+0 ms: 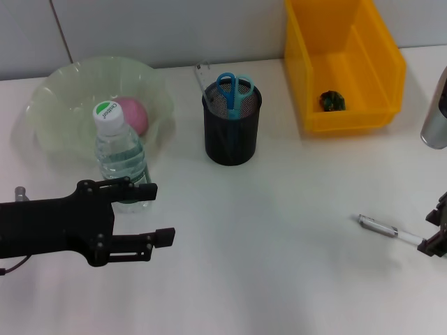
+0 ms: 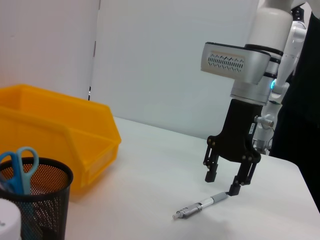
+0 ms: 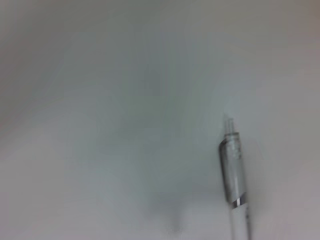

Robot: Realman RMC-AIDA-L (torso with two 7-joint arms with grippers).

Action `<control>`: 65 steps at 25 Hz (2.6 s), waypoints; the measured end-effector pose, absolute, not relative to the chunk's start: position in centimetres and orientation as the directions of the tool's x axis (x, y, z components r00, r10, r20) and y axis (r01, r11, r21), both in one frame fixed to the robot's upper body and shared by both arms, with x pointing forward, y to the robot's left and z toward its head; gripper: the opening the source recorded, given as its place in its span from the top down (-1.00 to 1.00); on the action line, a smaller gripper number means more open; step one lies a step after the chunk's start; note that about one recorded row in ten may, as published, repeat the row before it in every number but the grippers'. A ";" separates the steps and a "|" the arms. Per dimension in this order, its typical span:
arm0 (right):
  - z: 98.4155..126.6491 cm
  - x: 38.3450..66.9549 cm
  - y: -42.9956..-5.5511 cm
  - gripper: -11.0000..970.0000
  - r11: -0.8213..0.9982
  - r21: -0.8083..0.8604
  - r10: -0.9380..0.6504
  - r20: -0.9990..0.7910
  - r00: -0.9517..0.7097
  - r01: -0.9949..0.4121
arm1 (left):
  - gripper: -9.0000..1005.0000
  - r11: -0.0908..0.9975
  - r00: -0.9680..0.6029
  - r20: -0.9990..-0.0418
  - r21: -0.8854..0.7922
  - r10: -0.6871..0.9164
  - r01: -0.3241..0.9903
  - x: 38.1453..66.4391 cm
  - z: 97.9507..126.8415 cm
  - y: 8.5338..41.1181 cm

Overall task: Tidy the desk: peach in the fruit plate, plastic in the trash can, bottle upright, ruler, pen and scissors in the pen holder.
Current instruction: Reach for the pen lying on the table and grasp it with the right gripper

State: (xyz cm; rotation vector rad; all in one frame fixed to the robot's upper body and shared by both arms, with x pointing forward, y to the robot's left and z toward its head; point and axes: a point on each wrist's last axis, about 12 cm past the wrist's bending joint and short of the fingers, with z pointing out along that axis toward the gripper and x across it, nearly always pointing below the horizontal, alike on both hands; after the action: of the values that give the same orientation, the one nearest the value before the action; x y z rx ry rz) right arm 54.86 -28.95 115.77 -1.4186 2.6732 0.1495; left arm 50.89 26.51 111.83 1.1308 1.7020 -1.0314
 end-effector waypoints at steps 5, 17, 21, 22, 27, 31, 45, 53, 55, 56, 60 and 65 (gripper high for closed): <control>115.1 55.4 -29.0 -0.21 0.537 0.022 -0.831 -0.156 -0.534 -0.843 | -0.61 0.262 -0.264 -0.927 -0.194 0.265 0.945 50.9 111.8 26.5; 114.1 56.1 -28.4 -0.21 0.515 -0.010 -0.845 -0.176 -0.505 -0.857 | -0.61 0.262 -0.273 -0.926 -0.205 0.260 0.943 51.1 111.6 26.3; 113.9 56.1 -28.0 -0.21 0.502 -0.008 -0.852 -0.173 -0.493 -0.865 | -0.61 0.262 -0.273 -0.926 -0.205 0.260 0.943 51.1 111.6 26.3; 113.9 56.1 -27.9 -0.21 0.499 -0.008 -0.854 -0.171 -0.491 -0.866 | -0.61 0.262 -0.273 -0.926 -0.205 0.260 0.943 51.1 111.6 26.3; 113.8 56.1 -27.8 -0.21 0.498 -0.004 -0.855 -0.168 -0.490 -0.867 | -0.61 0.261 -0.272 -0.926 -0.204 0.261 0.944 51.1 111.7 26.3; 113.5 56.1 -27.7 -0.20 0.500 0.006 -0.853 -0.167 -0.494 -0.866 | -0.61 0.260 -0.271 -0.927 -0.203 0.261 0.944 51.1 111.7 26.3; 113.0 56.4 -27.6 -0.20 0.505 0.000 -0.851 -0.171 -0.497 -0.863 | -0.61 0.256 -0.266 -0.927 -0.199 0.263 0.946 51.2 111.7 26.2; 112.8 56.4 -27.5 -0.20 0.499 0.001 -0.855 -0.162 -0.492 -0.867 | -0.61 0.254 -0.275 -0.925 -0.209 0.261 0.944 51.3 111.6 26.2; 112.8 56.5 -27.4 -0.20 0.498 -0.001 -0.856 -0.162 -0.492 -0.867 | -0.61 0.255 -0.274 -0.925 -0.208 0.261 0.944 51.3 111.6 26.2; 112.8 56.5 -27.4 -0.20 0.498 -0.001 -0.856 -0.162 -0.491 -0.867 | -0.61 0.256 -0.274 -0.926 -0.208 0.261 0.944 51.3 111.6 26.2; 112.7 56.5 -27.3 -0.20 0.496 0.004 -0.857 -0.158 -0.491 -0.868 | -0.61 0.256 -0.274 -0.926 -0.208 0.261 0.944 51.3 111.6 26.2; 112.6 56.5 -27.1 -0.19 0.497 0.005 -0.857 -0.151 -0.492 -0.868 | -0.61 0.256 -0.275 -0.925 -0.208 0.261 0.944 51.3 111.6 26.2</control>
State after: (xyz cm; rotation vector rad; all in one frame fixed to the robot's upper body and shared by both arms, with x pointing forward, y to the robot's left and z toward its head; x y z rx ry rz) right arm 56.55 -27.13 112.61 -1.5090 2.6047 0.1215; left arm 51.34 26.21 111.62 1.1177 1.7131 -1.0559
